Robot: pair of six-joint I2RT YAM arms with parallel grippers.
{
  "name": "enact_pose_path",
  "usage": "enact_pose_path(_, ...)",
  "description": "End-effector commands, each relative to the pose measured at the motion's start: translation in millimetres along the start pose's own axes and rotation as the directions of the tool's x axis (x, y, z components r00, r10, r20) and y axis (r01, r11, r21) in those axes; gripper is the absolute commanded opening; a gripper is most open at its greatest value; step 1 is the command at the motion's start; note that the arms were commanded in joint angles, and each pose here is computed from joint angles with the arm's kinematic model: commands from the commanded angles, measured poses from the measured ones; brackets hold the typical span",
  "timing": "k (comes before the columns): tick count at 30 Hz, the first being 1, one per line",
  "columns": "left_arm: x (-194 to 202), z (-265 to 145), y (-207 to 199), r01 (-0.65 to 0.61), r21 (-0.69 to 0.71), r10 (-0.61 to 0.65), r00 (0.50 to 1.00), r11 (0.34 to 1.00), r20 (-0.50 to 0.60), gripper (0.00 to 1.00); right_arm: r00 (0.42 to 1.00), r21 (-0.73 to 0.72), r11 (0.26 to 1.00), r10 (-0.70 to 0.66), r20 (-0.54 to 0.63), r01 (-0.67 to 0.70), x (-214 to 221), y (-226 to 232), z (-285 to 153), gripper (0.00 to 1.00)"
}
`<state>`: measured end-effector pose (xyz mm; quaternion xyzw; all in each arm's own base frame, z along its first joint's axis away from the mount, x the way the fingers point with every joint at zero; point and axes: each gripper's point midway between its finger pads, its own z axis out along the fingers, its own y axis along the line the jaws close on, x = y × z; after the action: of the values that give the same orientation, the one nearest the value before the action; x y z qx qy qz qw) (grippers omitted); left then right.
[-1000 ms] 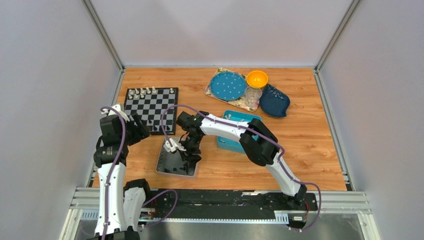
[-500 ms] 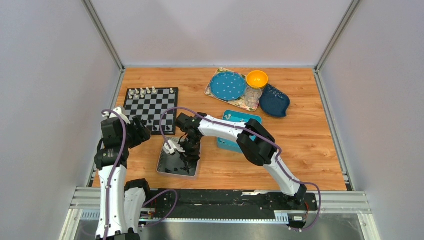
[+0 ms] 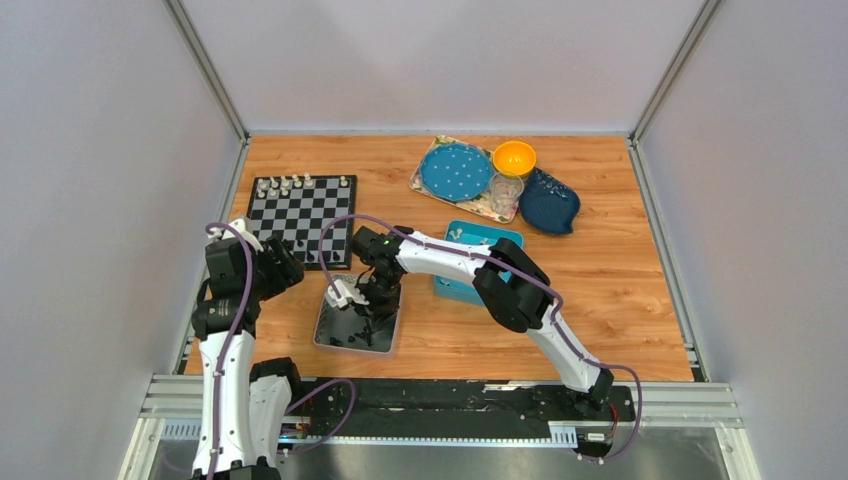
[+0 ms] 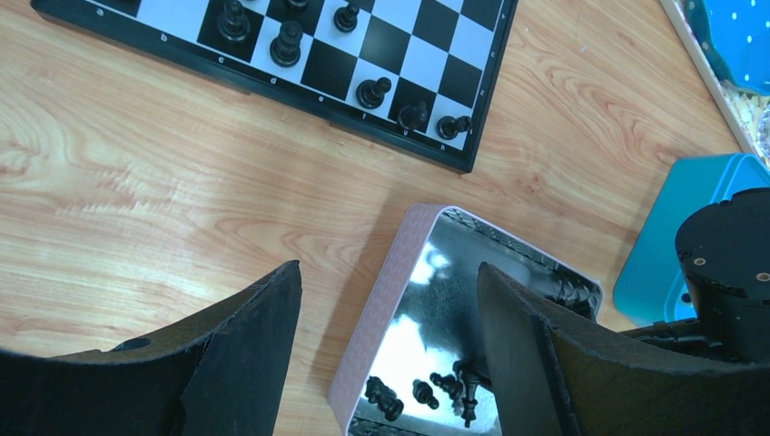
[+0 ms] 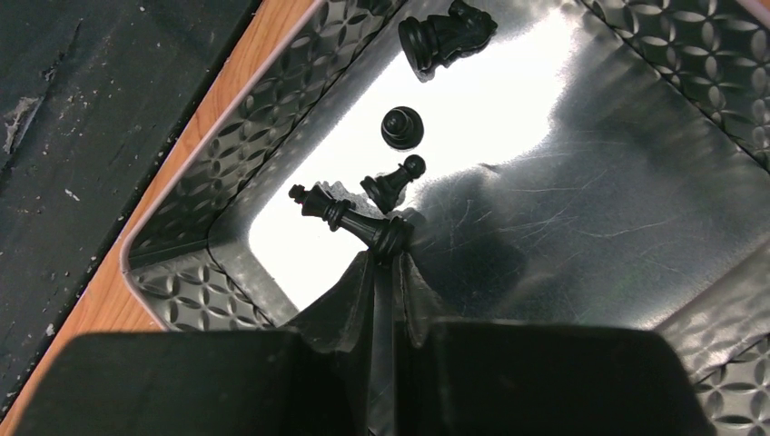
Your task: Set up the chess pieces on the board
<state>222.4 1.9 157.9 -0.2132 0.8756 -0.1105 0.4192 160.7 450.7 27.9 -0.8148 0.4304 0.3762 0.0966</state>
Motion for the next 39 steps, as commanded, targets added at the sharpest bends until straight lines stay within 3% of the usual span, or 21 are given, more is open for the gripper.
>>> enact_pose_path(1, 1.9, 1.2, -7.1, 0.023, 0.041, -0.023, 1.0, 0.999, 0.002, 0.78, 1.0, 0.065, 0.998, 0.025, 0.009, -0.026, -6.3, -10.4, -6.6, 0.08)
enact_pose_path(9, 13.6, 7.1, -25.5, 0.07, 0.161, -0.066, 0.997, 0.985, -0.031, 0.78, 0.987, 0.158, 0.975, 0.144, 0.077, -0.155, -13.5, -28.8, -27.5, 0.05)
enact_pose_path(18, 37.1, 14.5, -52.9, 0.204, 0.34, -0.172, 0.978, 0.918, -0.12, 0.75, 0.94, 0.223, 0.917, 0.299, 0.162, -0.33, -21.1, -39.7, -51.2, 0.05)
enact_pose_path(21, 46.5, 16.7, -57.7, 0.264, 0.372, -0.22, 0.963, 0.89, -0.155, 0.73, 0.899, 0.207, 0.881, 0.385, 0.209, -0.426, -25.7, -40.6, -55.2, 0.05)
enact_pose_path(26, 56.4, 18.3, -61.0, 0.332, 0.391, -0.277, 0.942, 0.858, -0.191, 0.73, 0.772, 0.136, 0.776, 0.558, 0.306, -0.615, -34.9, -42.8, -63.9, 0.04)
enact_pose_path(35, 70.3, 21.7, -63.4, 0.385, 0.409, -0.318, 0.921, 0.827, -0.225, 0.67, 0.598, 0.012, 0.638, 0.716, 0.36, -0.77, -41.0, -42.9, -64.1, 0.04)
enact_pose_path(39, 81.8, 26.3, -61.3, 0.38, 0.375, -0.307, 0.921, 0.846, -0.24, 0.63, 0.494, -0.044, 0.542, 0.793, 0.356, -0.839, -37.7, -41.0, -59.0, 0.04)
